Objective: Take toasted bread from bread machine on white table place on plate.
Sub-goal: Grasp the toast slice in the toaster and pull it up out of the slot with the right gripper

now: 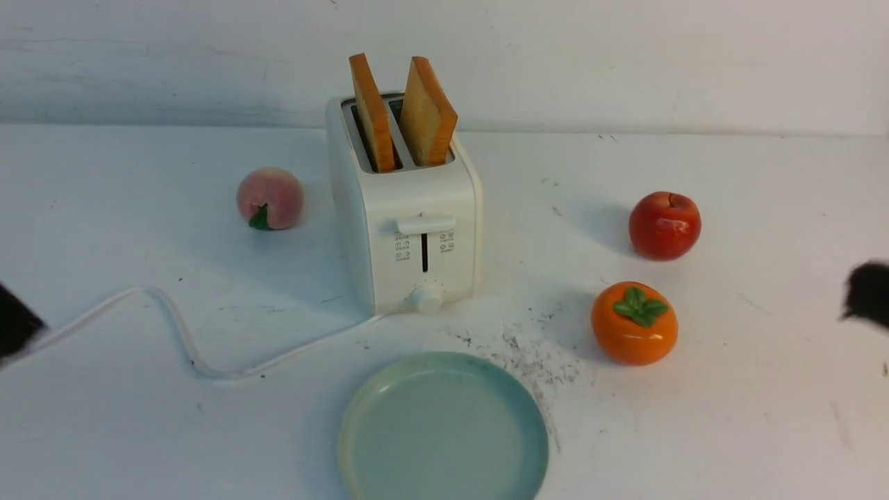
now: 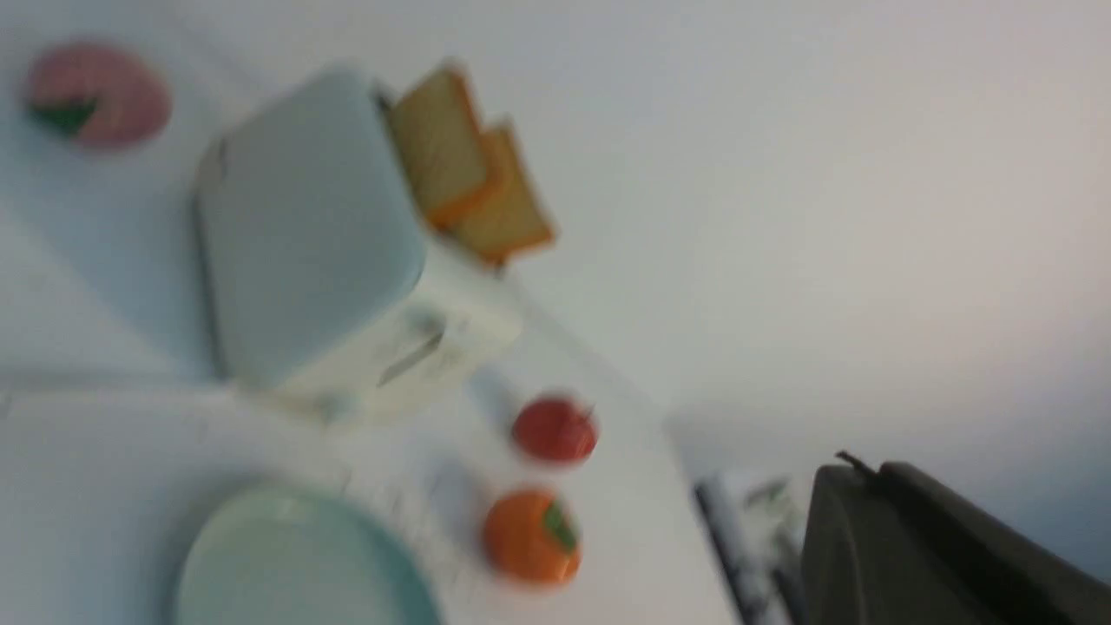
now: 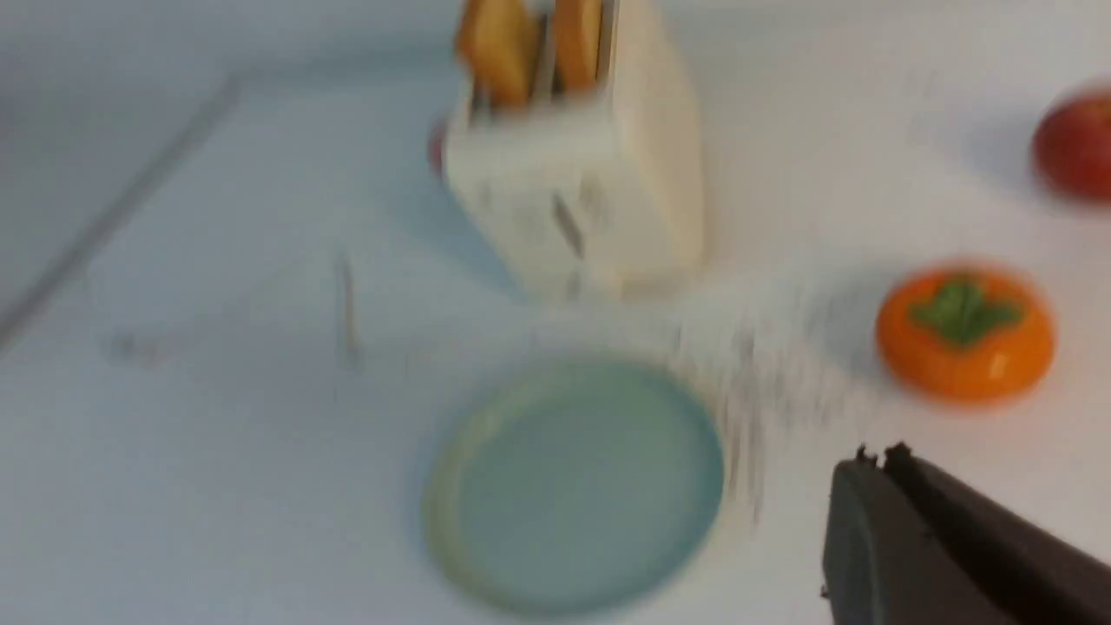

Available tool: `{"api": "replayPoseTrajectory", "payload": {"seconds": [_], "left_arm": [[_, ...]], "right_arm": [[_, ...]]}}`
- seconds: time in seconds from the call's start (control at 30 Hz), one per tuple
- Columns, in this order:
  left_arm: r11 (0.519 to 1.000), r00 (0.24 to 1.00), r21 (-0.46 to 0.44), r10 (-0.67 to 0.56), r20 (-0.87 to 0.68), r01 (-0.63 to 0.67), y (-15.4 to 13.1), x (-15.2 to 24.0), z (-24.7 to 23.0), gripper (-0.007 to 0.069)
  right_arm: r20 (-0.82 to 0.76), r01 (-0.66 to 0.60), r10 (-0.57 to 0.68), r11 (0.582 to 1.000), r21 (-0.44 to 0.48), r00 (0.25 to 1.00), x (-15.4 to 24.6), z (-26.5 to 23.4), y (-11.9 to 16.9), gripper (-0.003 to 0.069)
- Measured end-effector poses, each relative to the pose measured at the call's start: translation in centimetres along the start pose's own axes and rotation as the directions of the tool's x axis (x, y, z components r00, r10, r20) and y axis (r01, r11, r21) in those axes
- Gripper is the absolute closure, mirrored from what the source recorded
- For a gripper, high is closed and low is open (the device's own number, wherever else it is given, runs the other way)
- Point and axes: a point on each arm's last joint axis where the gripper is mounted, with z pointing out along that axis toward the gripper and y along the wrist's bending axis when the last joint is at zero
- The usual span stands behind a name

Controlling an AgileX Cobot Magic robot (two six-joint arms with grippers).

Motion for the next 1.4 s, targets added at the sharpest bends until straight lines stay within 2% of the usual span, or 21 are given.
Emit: {"api": "replayPoseTrajectory", "payload": {"seconds": [0.07,0.1,0.13,0.23,0.3,0.37,0.43,0.53,0.7,0.8,0.9,1.0,1.03,1.1,1.13,1.17,1.2,1.23,1.4], "left_arm": [[0.995,0.984,-0.102,-0.02,-0.178,0.001,0.7,0.5,1.6,0.0639],[0.994,0.981,-0.11,-0.019,-0.194,-0.003,0.8,0.6,1.7,0.0639],[0.987,0.959,-0.161,-0.032,-0.281,-0.014,1.4,0.9,2.5,0.0639],[0.969,0.908,-0.239,-0.048,-0.417,-0.058,2.6,1.2,4.3,0.0639],[0.966,0.9,-0.25,-0.051,-0.432,-0.066,2.8,1.1,4.7,0.0639],[0.962,0.894,-0.263,-0.055,-0.445,-0.071,3.1,1.1,5.2,0.0639],[0.961,0.892,-0.267,-0.056,-0.449,-0.075,3.2,1.0,5.4,0.0639],[0.959,0.892,-0.271,-0.046,-0.45,-0.087,3.2,0.9,5.4,0.0639],[0.956,0.892,-0.277,-0.035,-0.451,-0.102,3.4,0.9,5.4,0.0639],[0.955,0.892,-0.278,-0.033,-0.452,-0.105,3.4,0.9,5.4,0.0639],[0.952,0.891,-0.283,-0.025,-0.452,-0.117,3.5,0.9,5.4,0.0639],[0.951,0.892,-0.284,-0.023,-0.452,-0.119,3.5,0.9,5.4,0.0639],[0.951,0.892,-0.284,-0.023,-0.452,-0.119,3.5,0.9,5.4,0.0639],[0.951,0.891,-0.285,-0.023,-0.453,-0.12,3.5,0.9,5.4,0.0639],[0.951,0.891,-0.285,-0.023,-0.453,-0.12,3.5,0.9,5.4,0.0639],[0.951,0.891,-0.285,-0.023,-0.453,-0.12,3.5,0.9,5.4,0.0639],[0.951,0.891,-0.285,-0.023,-0.453,-0.12,3.5,0.9,5.4,0.0639],[0.951,0.891,-0.285,-0.022,-0.453,-0.121,3.5,0.9,5.4,0.0639],[0.951,0.891,-0.285,-0.022,-0.454,-0.121,3.5,0.9,5.4,0.0639]], "right_arm": [[-0.287,-0.026,0.009,0.998,-0.054,0.958,-0.8,2.7,-0.4,0.0659],[-0.33,-0.033,0.01,0.998,-0.062,0.944,-1.0,3.3,-0.5,0.0659],[-0.425,-0.043,0.003,0.996,-0.083,0.905,-1.4,5.3,-1.0,0.0659],[-0.54,-0.018,-0.087,0.982,-0.187,0.837,-3.2,10.6,-0.7,0.0659],[-0.558,0.0,-0.126,0.975,-0.221,0.82,-3.6,12.2,-0.1,0.0659],[-0.577,0.061,-0.219,0.958,-0.28,0.787,-4.7,15.2,1.8,0.0659],[-0.568,0.132,-0.278,0.95,-0.285,0.775,-6.0,17.4,3.1,0.0659],[-0.494,0.23,-0.32,0.944,-0.235,0.808,-9.0,19.9,4.8,0.0659],[-0.335,0.248,-0.289,0.955,-0.16,0.897,-14.0,22.7,6.2,0.0657],[-0.265,0.222,-0.25,0.966,-0.132,0.931,-15.3,24.4,6.2,0.0641],[-0.174,0.225,-0.237,0.97,-0.091,0.956,-16.7,26.5,5.9,0.0575],[-0.124,0.237,-0.242,0.97,-0.058,0.962,-17.0,28.2,5.3,0.0479],[-0.119,0.236,-0.242,0.97,-0.058,0.963,-17.0,28.2,5.3,0.0471],[-0.057,0.253,-0.254,0.967,-0.029,0.965,-17.3,29.2,4.9,0.0369],[-0.043,0.259,-0.259,0.966,-0.02,0.965,-17.4,29.4,4.8,0.0354],[-0.008,0.269,-0.269,0.963,-0.005,0.963,-17.7,29.6,4.7,0.0299],[-0.004,0.272,-0.272,0.962,-0.001,0.962,-17.7,29.7,4.6,0.0299],[0.031,0.291,-0.292,0.956,0.022,0.956,-18.0,29.7,4.5,0.0244],[0.066,0.324,-0.327,0.944,0.058,0.943,-18.5,29.6,4.3,0.0189]]}}
